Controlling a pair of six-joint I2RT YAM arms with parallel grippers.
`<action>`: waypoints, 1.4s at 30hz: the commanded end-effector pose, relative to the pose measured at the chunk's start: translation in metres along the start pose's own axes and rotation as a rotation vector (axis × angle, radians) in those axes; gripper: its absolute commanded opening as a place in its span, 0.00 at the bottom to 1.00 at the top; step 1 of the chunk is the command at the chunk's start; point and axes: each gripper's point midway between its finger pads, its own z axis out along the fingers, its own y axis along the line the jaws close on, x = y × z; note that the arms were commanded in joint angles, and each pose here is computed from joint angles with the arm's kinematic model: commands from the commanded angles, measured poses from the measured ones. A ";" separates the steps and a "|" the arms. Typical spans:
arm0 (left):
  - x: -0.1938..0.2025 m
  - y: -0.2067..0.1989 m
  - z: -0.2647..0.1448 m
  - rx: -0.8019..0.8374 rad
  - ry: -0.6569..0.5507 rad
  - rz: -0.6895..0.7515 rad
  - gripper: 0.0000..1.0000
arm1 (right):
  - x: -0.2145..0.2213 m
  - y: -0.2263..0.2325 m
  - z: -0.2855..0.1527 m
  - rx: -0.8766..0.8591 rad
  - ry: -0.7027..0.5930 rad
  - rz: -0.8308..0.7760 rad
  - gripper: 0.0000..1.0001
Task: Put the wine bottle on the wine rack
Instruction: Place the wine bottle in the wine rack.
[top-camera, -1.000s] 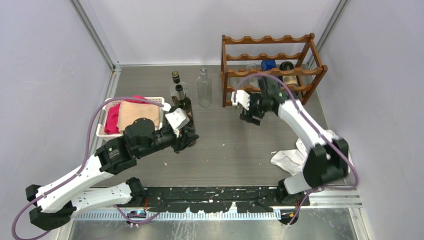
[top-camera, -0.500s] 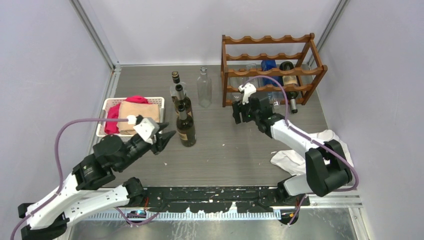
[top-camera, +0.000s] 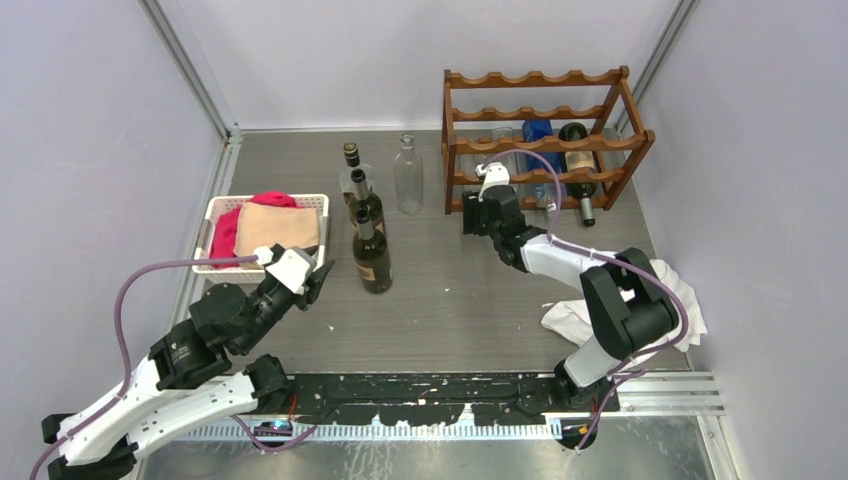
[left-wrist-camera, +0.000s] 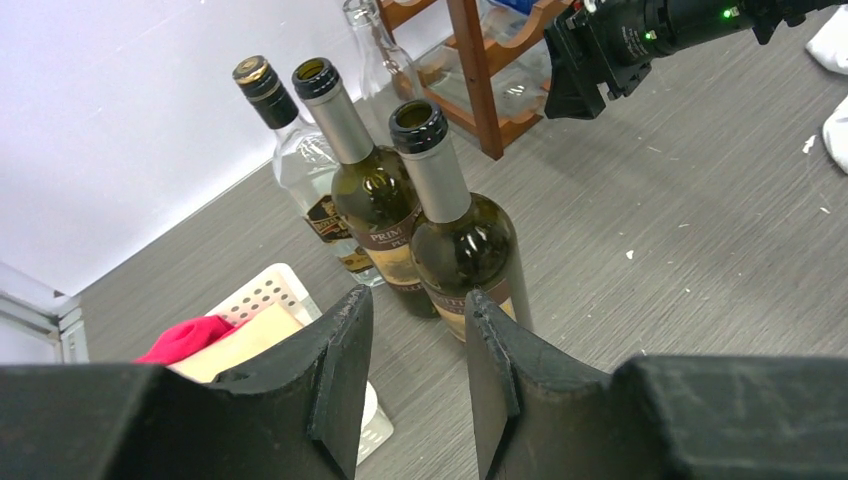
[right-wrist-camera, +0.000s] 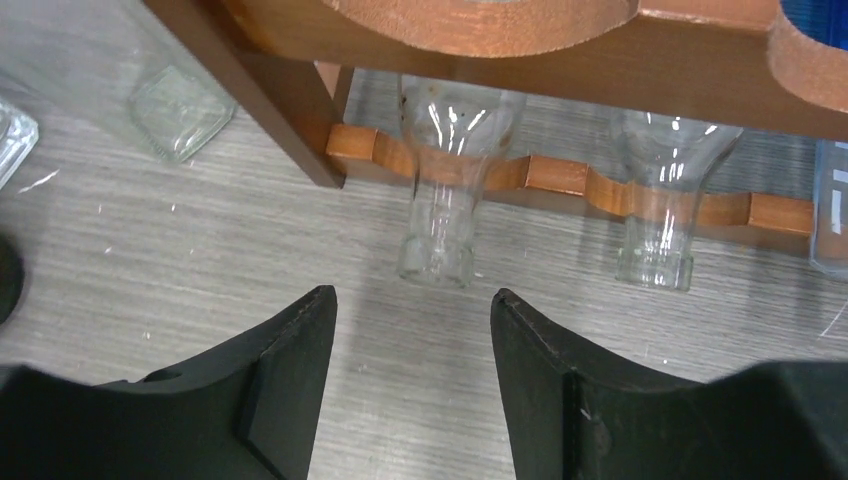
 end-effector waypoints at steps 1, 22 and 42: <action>-0.011 0.012 0.002 -0.059 -0.036 0.015 0.40 | -0.046 0.001 0.012 0.039 -0.139 0.065 0.62; -0.003 0.016 0.004 -0.084 -0.027 0.032 0.40 | -0.026 -0.021 0.037 0.121 -0.091 0.081 0.32; 0.001 0.015 0.008 -0.080 -0.009 0.036 0.40 | 0.009 -0.022 0.034 0.130 -0.025 0.123 0.27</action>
